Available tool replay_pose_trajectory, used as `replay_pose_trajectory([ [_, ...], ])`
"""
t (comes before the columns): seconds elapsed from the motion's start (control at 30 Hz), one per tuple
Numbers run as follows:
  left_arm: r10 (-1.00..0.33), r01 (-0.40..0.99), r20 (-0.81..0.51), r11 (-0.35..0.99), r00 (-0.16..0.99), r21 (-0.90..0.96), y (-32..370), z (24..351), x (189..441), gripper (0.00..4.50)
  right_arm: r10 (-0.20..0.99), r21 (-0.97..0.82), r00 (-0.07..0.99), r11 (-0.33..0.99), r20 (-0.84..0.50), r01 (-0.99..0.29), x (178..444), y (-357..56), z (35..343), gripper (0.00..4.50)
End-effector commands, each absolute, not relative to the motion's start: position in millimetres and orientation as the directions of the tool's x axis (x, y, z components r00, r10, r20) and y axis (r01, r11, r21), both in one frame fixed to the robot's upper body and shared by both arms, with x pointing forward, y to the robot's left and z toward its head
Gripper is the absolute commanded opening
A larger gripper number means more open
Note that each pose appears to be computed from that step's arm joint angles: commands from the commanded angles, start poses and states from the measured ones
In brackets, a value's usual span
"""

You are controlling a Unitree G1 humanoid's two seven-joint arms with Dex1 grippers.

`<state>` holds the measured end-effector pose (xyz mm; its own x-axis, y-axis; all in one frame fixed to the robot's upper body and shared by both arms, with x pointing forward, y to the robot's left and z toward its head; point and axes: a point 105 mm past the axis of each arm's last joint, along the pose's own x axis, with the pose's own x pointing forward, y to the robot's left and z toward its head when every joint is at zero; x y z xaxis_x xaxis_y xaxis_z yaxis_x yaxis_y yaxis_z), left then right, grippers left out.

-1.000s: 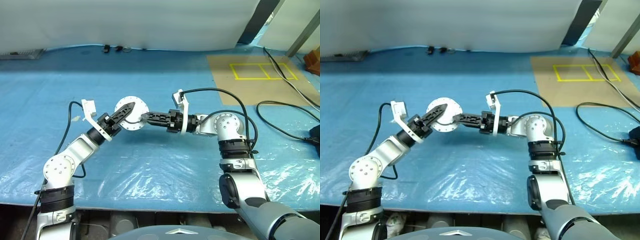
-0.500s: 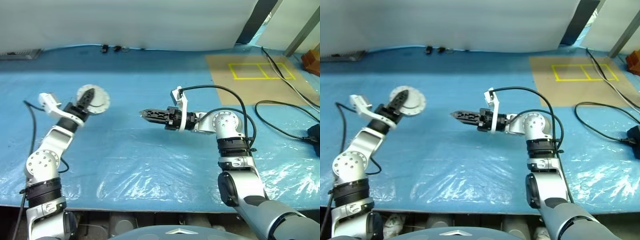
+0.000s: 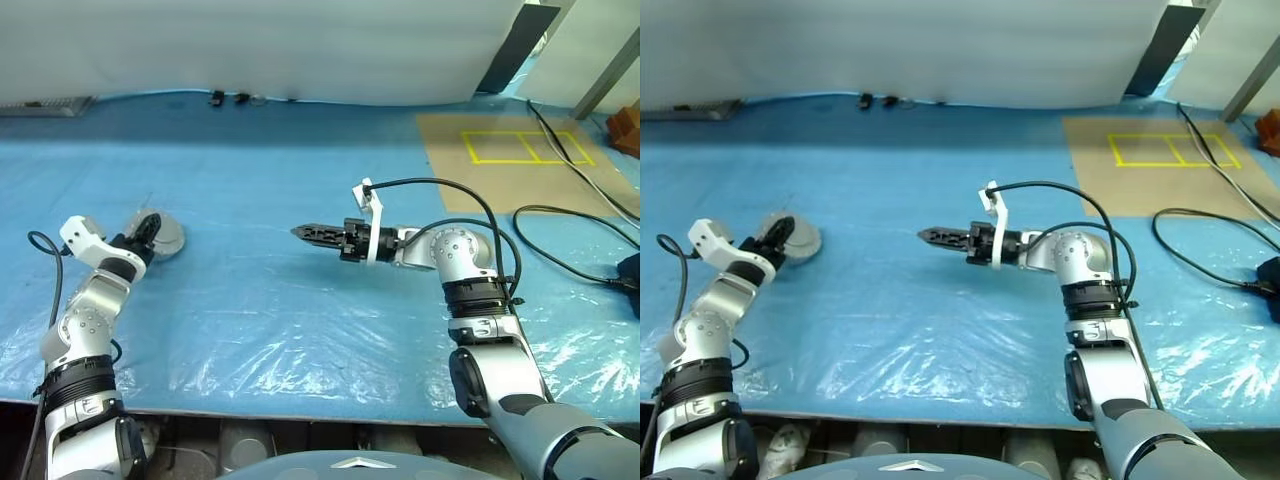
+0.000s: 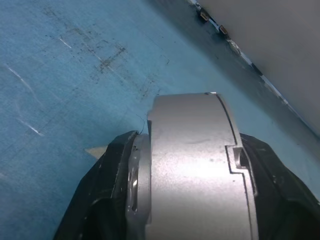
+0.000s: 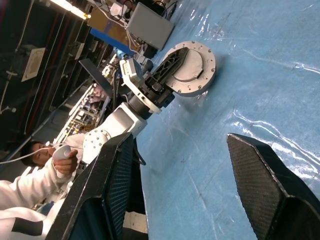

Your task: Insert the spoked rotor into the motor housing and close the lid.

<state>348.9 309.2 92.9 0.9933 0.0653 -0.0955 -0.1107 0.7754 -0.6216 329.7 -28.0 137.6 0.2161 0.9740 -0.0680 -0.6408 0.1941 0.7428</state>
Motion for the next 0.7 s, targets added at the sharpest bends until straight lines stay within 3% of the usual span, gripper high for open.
replay_pose_trajectory([
  [0.03,0.119,-0.18,-0.142,0.796,0.983,-0.578,324,82,343,3.76,0.976,0.726,0.211,0.175,-0.042,-0.665,329,-26,142,3.12],
  [0.1,0.206,-0.256,-0.152,0.782,0.967,-0.569,345,81,335,4.4,0.976,0.729,0.211,0.181,-0.051,-0.661,329,-26,138,3.12],
  [0.3,0.432,-0.406,-0.071,0.762,0.899,-0.504,397,103,311,4.4,0.98,0.723,0.189,0.179,-0.068,-0.667,324,-24,131,3.12],
  [0.47,0.506,-0.433,0.033,0.767,0.862,-0.473,420,126,293,4.4,0.978,0.717,0.187,0.195,-0.092,-0.669,324,-23,124,3.12],
  [0.63,0.205,-0.104,0.163,0.871,0.965,-0.481,357,160,301,4.4,0.971,0.671,0.23,0.209,-0.059,-0.711,332,-30,135,3.12],
  [0.7,-0.058,0.133,0.191,0.904,0.98,-0.407,295,178,307,4.4,0.955,0.551,0.294,0.261,-0.028,-0.793,338,-40,147,3.12],
])
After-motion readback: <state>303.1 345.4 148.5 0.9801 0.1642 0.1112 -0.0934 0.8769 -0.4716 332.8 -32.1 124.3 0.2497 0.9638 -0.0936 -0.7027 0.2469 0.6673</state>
